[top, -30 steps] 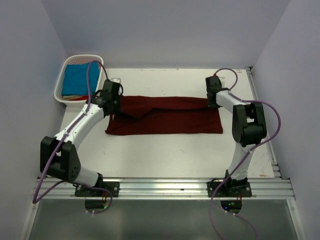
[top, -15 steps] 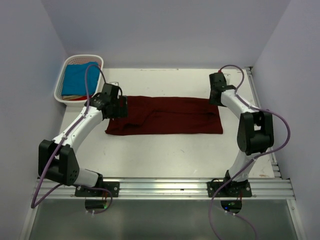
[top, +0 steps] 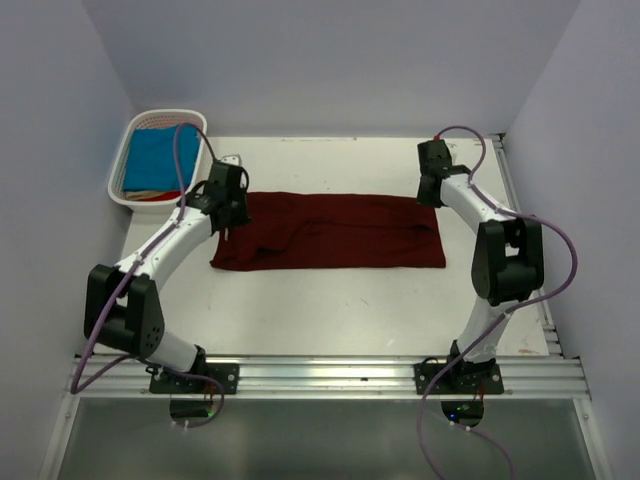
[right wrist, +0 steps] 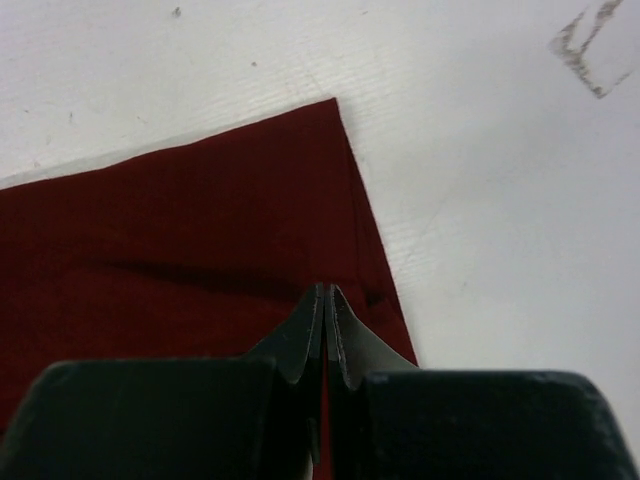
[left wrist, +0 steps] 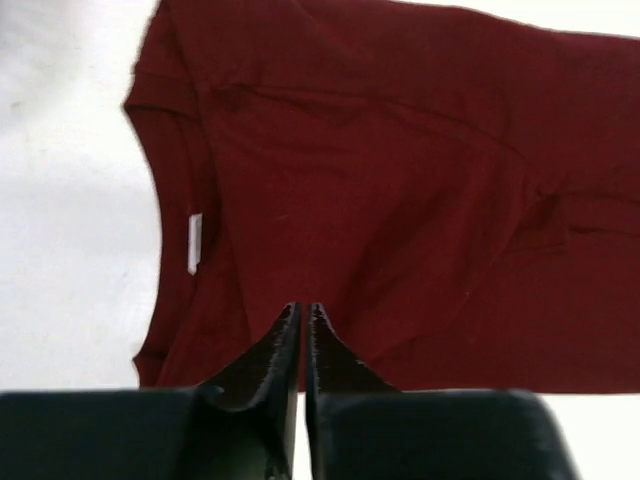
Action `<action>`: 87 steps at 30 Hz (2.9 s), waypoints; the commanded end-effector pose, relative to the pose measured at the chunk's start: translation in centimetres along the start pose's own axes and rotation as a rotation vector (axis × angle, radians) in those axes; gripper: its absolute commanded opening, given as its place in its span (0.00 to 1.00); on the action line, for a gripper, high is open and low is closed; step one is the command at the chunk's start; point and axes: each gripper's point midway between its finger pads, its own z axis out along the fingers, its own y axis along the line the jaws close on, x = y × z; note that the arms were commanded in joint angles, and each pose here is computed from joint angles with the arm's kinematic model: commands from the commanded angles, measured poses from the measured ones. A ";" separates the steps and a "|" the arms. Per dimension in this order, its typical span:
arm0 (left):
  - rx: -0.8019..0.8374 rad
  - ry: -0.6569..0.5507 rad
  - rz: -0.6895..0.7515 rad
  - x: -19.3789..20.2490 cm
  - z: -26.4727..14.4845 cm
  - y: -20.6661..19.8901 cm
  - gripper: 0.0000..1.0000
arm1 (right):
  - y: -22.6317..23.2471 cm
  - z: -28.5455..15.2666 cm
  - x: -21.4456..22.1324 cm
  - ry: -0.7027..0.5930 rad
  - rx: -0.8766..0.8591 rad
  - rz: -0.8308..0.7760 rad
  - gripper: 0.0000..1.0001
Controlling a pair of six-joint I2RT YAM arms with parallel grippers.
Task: Fold and stack the t-shirts
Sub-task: Rotate the tshirt 90 degrees
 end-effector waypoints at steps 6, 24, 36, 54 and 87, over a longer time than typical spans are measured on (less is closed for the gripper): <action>0.020 -0.026 -0.019 -1.6 6.3 -1.9 0.00 | 3.9 2.6 1.0 0.060 -0.125 0.007 0.00; -0.080 0.167 -0.082 3.4 13.4 -0.3 0.00 | 3.0 3.4 9.5 0.242 -0.118 -0.031 0.00; 0.133 0.222 -0.034 -0.7 20.3 -5.8 0.00 | 5.9 -4.7 21.7 0.381 -0.265 -0.181 0.00; 0.695 0.304 -0.311 -2.5 26.1 -13.4 0.00 | 8.7 -16.1 29.1 0.447 -0.512 -0.173 0.00; 0.785 -0.169 -0.275 -16.9 13.5 -11.0 0.15 | 14.6 -22.5 23.2 0.004 -0.481 -0.409 0.00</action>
